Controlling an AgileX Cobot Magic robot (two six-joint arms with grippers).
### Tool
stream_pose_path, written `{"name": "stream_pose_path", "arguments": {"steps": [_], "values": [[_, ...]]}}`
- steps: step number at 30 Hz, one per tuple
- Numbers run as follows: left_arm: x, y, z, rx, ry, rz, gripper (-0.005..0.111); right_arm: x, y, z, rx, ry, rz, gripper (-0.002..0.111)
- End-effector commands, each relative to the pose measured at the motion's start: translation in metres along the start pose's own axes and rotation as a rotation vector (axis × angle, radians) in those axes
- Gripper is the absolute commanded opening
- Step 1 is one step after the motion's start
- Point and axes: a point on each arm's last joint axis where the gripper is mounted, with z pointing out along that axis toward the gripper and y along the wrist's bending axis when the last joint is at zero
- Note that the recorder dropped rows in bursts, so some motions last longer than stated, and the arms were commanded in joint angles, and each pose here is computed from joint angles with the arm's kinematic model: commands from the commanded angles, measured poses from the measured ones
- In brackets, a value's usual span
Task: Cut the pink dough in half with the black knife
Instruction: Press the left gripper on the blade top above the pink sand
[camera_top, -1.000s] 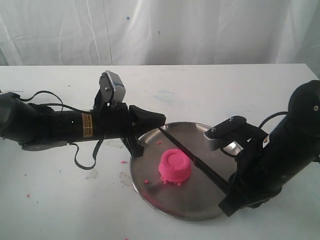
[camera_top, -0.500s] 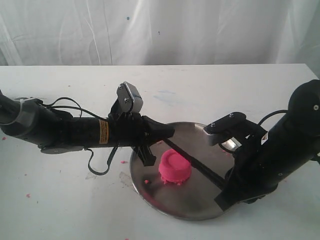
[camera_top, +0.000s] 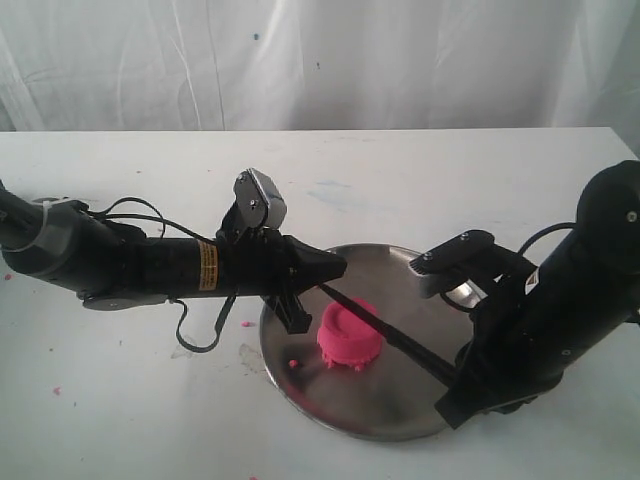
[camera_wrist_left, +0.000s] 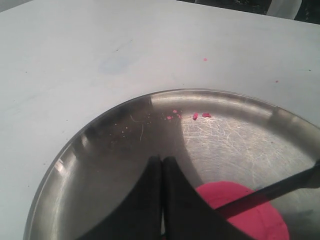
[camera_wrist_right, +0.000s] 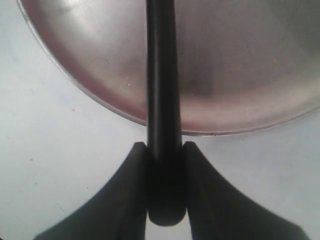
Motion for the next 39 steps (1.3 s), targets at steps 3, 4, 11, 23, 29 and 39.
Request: {"name": "stream_pose_path", "arguments": {"steps": [3, 4, 11, 23, 29, 39], "values": [[-0.003, -0.001, 0.001, 0.000, -0.009, 0.004, 0.000, 0.001, -0.001, 0.001, 0.016, 0.003, 0.000, 0.000], [-0.003, -0.001, 0.001, 0.000, -0.009, 0.004, 0.000, 0.001, -0.001, 0.001, 0.016, 0.003, 0.000, 0.000], [0.002, -0.001, 0.001, 0.000, 0.042, 0.023, 0.000, 0.000, 0.000, 0.001, 0.004, -0.006, 0.013, 0.000], [0.003, 0.000, 0.001, -0.010, 0.061, 0.024, 0.000, 0.001, 0.001, 0.004, -0.012, 0.013, 0.025, 0.000], [0.003, 0.000, 0.001, -0.008, 0.058, 0.024, 0.000, -0.001, -0.001, 0.011, -0.023, 0.022, 0.043, 0.000], [0.009, 0.002, 0.000, -0.025, 0.120, 0.040, 0.000, -0.001, -0.001, 0.010, -0.019, 0.015, 0.043, 0.000]]}}
